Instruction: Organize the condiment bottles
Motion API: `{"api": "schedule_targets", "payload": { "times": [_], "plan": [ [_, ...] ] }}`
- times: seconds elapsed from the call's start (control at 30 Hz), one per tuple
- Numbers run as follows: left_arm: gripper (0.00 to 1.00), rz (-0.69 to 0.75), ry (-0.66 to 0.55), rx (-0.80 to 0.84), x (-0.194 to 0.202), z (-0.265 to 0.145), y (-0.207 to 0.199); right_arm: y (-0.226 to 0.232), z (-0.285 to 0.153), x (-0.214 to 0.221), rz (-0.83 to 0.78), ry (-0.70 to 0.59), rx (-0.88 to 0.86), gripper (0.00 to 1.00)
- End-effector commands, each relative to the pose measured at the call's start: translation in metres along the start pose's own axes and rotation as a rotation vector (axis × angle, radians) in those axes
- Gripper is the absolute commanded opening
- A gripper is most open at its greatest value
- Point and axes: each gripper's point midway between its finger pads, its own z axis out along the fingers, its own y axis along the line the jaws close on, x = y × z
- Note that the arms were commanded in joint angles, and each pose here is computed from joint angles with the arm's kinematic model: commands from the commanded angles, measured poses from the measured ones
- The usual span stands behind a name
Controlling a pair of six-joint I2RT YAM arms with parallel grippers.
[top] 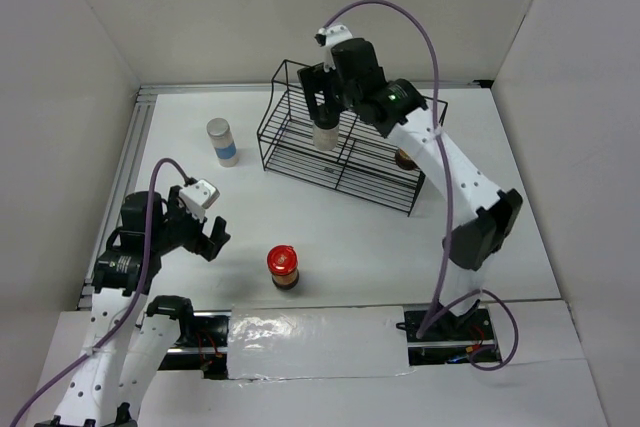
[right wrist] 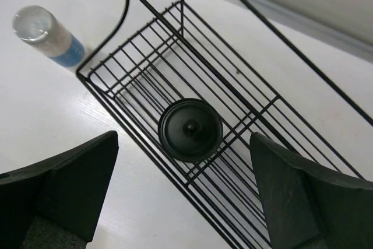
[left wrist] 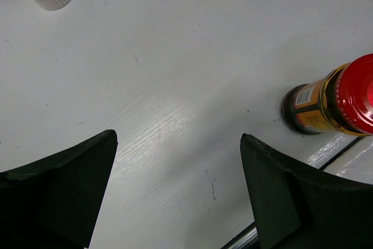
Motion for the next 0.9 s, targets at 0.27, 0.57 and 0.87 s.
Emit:
{"api": "schedule_targets", "payload": {
  "times": [0.27, 0.57, 0.87],
  "plan": [
    [0.99, 0.023, -0.064, -0.038, -0.023, -0.008, 0.007, 0.067, -0.143, 0.071, -0.066, -0.075, -0.339, 0.0],
    [0.99, -0.022, 0.018, -0.127, -0.007, -0.004, 0.025, 0.184, -0.154, 0.211, -0.276, 0.206, -0.468, 1.0],
    [0.99, -0.024, 0.204, -0.215, 0.042, 0.001, 0.044, 0.209, -0.136, 0.221, -0.24, 0.232, -0.409, 1.0]
  ]
}}
